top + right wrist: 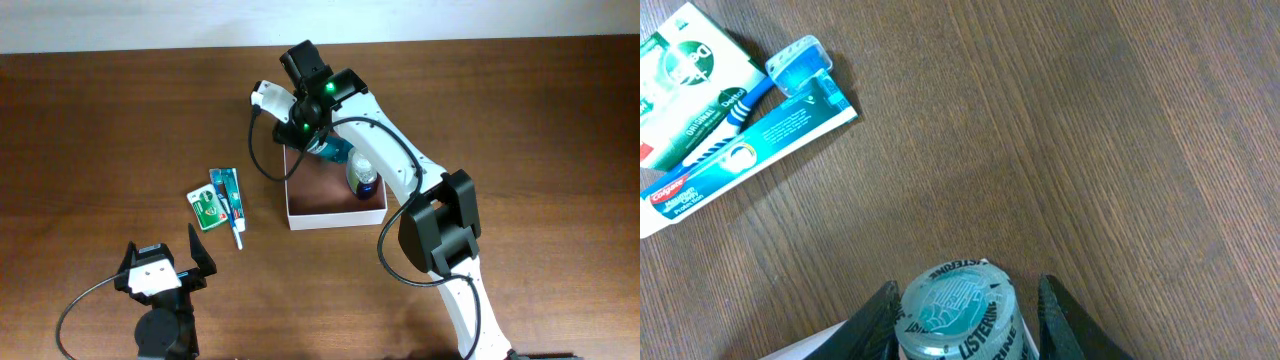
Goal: Pack container
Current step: 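Lower the right gripper onto the mouthwash cap inside the box, then close the right gripper on the cap and lift the mouthwash upright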
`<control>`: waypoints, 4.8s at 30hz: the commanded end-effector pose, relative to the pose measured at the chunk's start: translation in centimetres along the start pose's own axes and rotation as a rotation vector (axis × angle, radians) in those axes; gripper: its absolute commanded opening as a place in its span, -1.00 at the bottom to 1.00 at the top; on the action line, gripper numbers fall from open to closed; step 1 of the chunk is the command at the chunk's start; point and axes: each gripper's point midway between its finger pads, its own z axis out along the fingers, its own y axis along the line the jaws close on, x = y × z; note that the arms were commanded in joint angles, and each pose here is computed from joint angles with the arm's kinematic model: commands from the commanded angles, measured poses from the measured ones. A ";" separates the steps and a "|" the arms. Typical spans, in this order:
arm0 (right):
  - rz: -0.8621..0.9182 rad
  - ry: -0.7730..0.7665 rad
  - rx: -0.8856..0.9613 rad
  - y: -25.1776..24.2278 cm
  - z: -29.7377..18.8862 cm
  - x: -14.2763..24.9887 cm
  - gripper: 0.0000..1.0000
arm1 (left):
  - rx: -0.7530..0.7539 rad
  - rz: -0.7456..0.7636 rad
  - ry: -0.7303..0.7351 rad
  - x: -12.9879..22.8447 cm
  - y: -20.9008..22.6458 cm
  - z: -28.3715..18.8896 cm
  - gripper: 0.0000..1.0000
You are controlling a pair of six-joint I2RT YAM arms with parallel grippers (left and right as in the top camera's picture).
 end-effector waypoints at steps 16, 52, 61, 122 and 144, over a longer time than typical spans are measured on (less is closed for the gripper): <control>-0.024 -0.128 0.077 -1.5 -4.1 -4.6 -0.39 | -0.001 0.019 0.003 0.4 0.1 0.1 0.99; 0.091 -0.044 -0.046 0.5 -1.1 -1.7 0.08 | -0.001 0.019 0.003 0.4 0.1 0.1 0.99; 0.100 -0.024 -0.057 0.6 -0.1 -1.0 0.09 | -0.001 0.019 0.003 0.4 0.1 0.1 0.99; 0.203 -0.069 0.015 -3.7 -3.0 -0.6 -0.55 | -0.001 0.019 0.003 0.4 0.1 0.1 0.99; 0.179 -0.093 0.233 -5.4 -12.3 -2.4 -0.60 | -0.001 0.019 0.003 0.4 0.1 0.1 0.99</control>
